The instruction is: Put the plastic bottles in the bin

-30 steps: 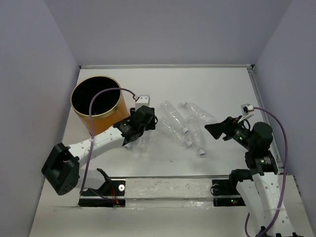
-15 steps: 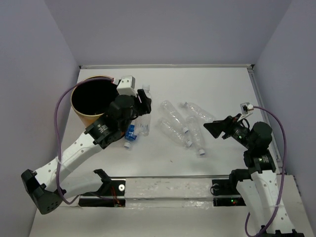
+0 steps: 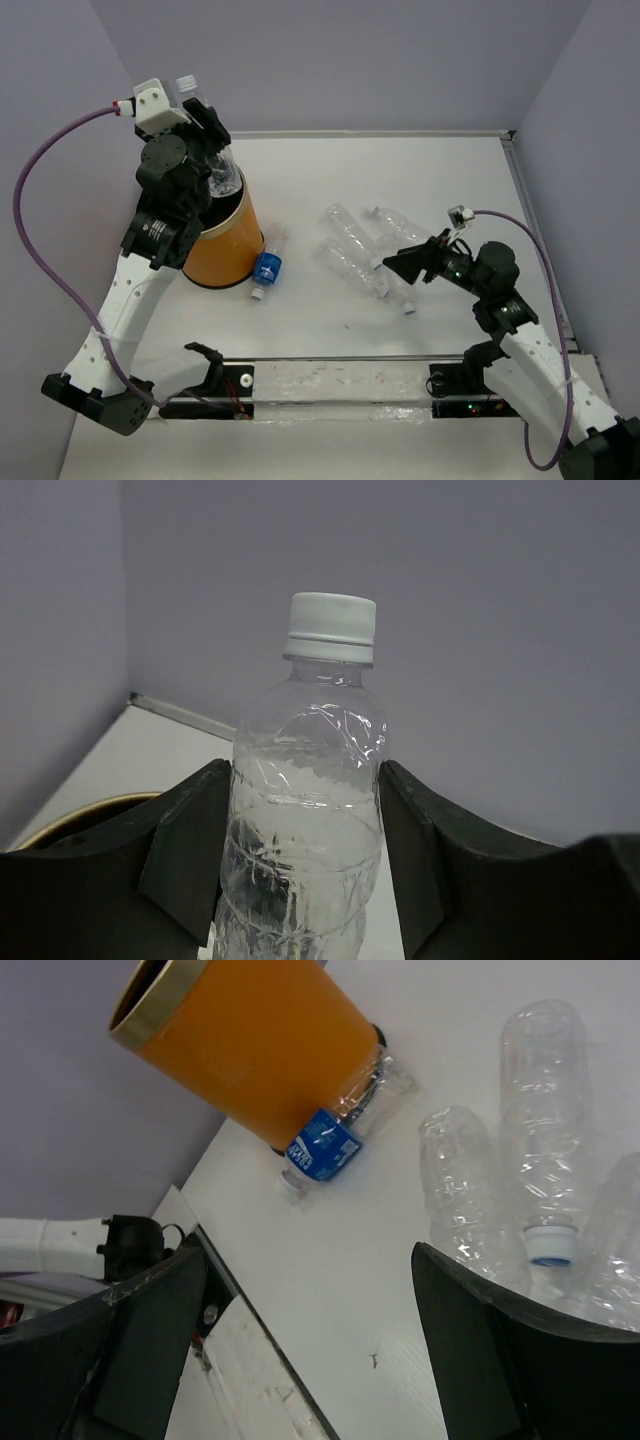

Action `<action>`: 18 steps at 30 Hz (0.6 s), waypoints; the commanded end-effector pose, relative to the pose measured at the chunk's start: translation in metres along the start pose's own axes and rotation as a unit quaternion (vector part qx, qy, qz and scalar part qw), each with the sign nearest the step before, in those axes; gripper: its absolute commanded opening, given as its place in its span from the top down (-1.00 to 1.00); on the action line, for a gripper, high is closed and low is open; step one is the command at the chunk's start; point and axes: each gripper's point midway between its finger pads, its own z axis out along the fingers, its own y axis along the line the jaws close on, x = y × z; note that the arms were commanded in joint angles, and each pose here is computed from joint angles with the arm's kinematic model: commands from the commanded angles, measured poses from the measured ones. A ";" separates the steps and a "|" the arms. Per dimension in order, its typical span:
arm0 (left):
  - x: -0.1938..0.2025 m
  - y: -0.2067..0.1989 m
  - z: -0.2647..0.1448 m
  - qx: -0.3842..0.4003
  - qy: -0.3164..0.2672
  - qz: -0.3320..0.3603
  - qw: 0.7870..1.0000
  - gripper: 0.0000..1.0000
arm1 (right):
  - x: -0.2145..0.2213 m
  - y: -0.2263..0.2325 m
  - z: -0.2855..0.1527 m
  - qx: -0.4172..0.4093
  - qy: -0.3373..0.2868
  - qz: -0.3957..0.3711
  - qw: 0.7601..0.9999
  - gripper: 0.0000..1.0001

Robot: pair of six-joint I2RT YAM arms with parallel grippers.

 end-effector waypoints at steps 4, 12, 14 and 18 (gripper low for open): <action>-0.054 0.072 0.031 -0.122 -0.133 0.008 0.984 0.67 | -0.005 0.035 0.058 -0.024 -0.010 -0.047 0.999 -0.77; 0.027 0.129 0.030 -0.193 -0.120 0.031 0.973 0.39 | -0.001 0.062 0.124 0.024 -0.042 -0.024 0.999 -0.84; 0.044 0.134 0.031 -0.196 -0.106 0.029 0.975 0.07 | 0.013 0.051 0.148 0.057 -0.031 -0.022 0.998 -0.85; 0.058 0.121 0.030 -0.154 -0.073 0.002 0.985 -0.74 | 0.010 0.049 0.177 0.076 -0.072 0.017 0.994 -0.86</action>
